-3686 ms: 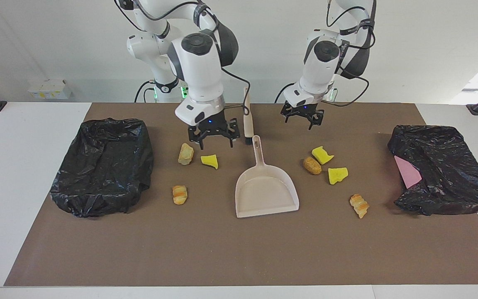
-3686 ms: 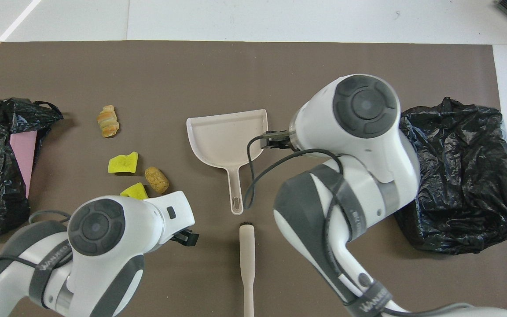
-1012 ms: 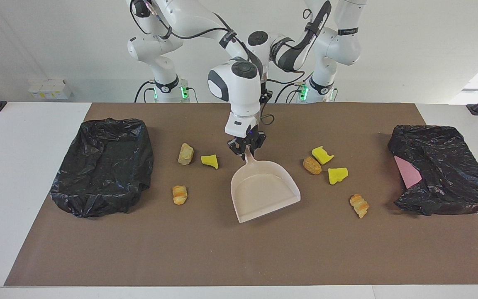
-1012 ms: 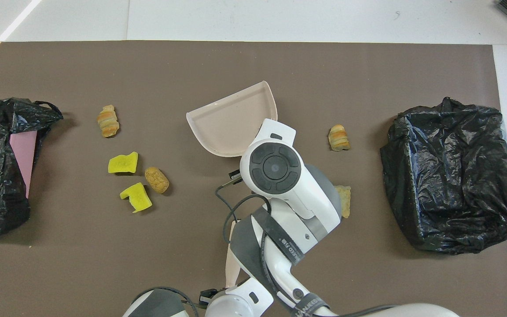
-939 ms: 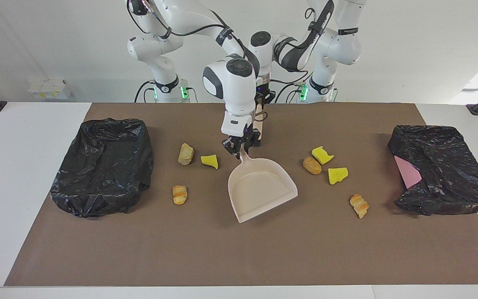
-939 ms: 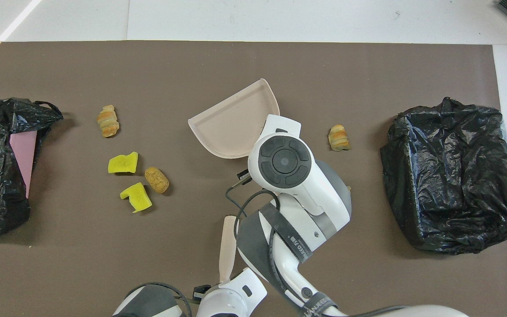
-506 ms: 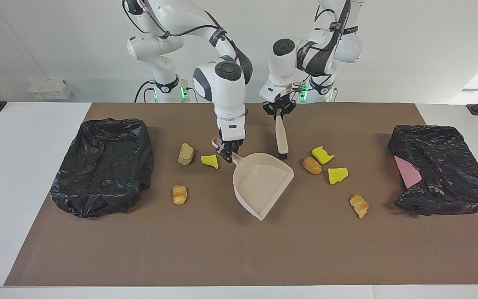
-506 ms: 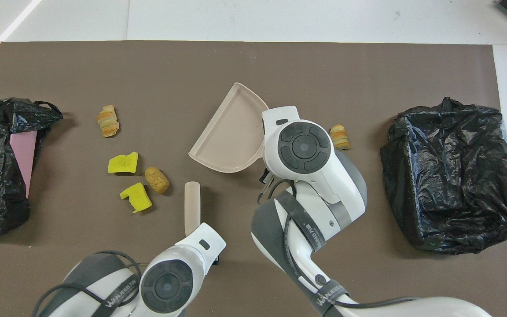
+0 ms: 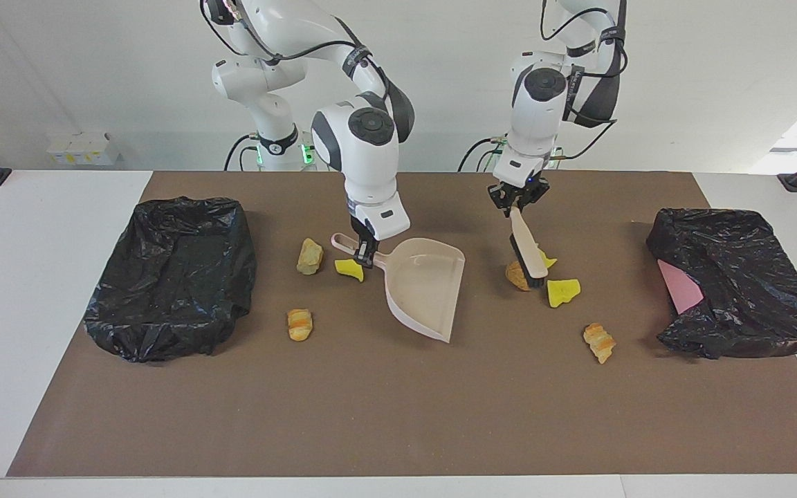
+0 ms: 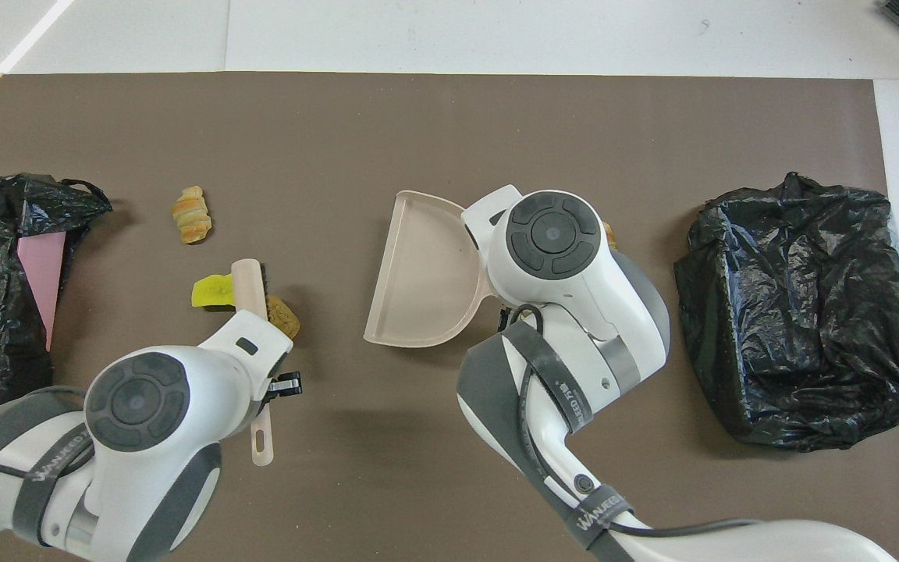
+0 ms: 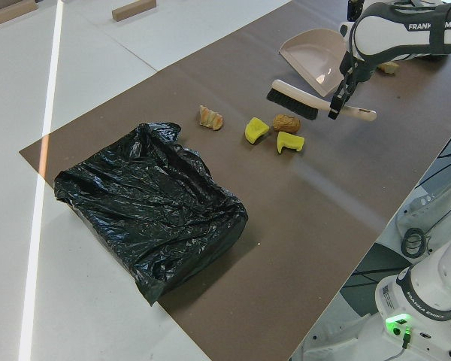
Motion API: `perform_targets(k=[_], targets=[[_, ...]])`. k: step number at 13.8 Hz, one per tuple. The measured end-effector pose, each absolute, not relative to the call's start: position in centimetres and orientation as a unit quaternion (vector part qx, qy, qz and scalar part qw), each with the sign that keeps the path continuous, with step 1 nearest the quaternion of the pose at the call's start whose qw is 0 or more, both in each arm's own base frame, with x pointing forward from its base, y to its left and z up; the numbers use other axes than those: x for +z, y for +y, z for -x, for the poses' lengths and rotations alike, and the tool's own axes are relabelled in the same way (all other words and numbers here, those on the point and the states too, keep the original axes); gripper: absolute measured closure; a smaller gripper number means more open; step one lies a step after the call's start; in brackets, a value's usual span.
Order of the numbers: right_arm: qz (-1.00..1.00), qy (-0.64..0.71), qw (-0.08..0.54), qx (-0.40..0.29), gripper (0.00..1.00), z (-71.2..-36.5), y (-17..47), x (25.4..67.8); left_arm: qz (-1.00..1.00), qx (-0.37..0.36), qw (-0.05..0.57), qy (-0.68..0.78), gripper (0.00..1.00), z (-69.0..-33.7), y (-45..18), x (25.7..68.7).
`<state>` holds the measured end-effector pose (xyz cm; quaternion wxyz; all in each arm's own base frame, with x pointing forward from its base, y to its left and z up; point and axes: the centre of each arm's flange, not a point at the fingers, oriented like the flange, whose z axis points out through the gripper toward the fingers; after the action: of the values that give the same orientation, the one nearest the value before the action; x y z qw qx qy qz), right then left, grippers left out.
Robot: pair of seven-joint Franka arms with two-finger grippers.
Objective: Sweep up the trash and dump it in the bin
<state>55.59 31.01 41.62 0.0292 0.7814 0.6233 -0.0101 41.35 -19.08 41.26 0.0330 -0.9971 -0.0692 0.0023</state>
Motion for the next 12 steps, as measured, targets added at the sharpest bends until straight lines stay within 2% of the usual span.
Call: perform_targets(k=[4,7,12], targets=[[-0.745,0.665,0.045,-0.027,0.69,-54.8,33.0,39.8,0.992,0.014,0.036,-0.123,0.74,-43.8,-11.8,40.6],[-0.727,0.684,0.046,-0.039,0.69,-53.8,34.6,38.6,0.991,0.03,0.038,-0.123,0.74,-44.0,-7.5,38.9],[-0.714,0.696,0.043,-0.059,0.69,-52.1,35.8,37.0,0.993,0.041,0.042,-0.104,0.74,-42.4,-8.3,35.6]])
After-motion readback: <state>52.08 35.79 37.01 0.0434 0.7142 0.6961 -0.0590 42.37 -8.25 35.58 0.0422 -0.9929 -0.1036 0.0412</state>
